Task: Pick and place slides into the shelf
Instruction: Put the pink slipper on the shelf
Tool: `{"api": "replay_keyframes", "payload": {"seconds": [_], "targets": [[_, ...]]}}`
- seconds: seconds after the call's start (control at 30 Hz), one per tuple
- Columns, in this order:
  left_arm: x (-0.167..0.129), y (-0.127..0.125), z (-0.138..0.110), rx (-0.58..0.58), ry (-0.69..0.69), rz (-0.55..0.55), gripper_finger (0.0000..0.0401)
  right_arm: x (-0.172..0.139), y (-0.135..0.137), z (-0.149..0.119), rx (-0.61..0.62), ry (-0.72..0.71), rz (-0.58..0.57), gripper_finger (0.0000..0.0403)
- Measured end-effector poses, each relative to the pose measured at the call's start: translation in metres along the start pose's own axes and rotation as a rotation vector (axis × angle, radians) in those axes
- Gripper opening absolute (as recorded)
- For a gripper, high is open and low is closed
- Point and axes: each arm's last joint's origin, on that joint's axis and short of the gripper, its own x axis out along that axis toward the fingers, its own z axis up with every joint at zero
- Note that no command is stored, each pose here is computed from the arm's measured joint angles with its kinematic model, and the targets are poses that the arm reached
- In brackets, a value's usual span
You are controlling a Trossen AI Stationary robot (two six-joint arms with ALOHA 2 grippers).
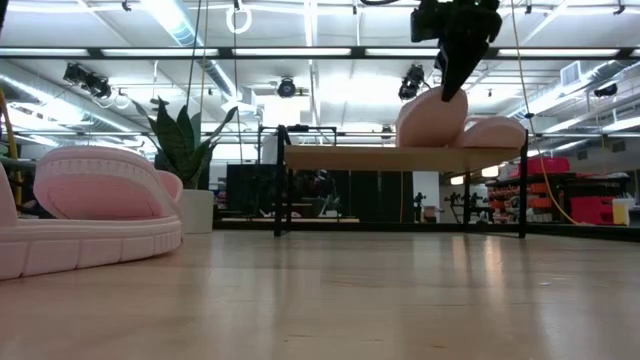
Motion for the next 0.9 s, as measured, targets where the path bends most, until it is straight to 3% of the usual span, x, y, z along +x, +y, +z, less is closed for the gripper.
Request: {"api": "replay_keyframes", "payload": {"seconds": [0.67, 0.9], "targets": [[-0.005, -0.003, -0.002, -0.01, -0.006, -0.02, 0.0065, 0.001, -0.009, 0.002, 0.031, -0.026, -0.065, 0.0167], [-0.005, -0.003, -0.002, -0.01, -0.006, -0.019, 0.007, 0.001, -0.01, 0.001, 0.05, -0.018, -0.005, 0.0167]]}}
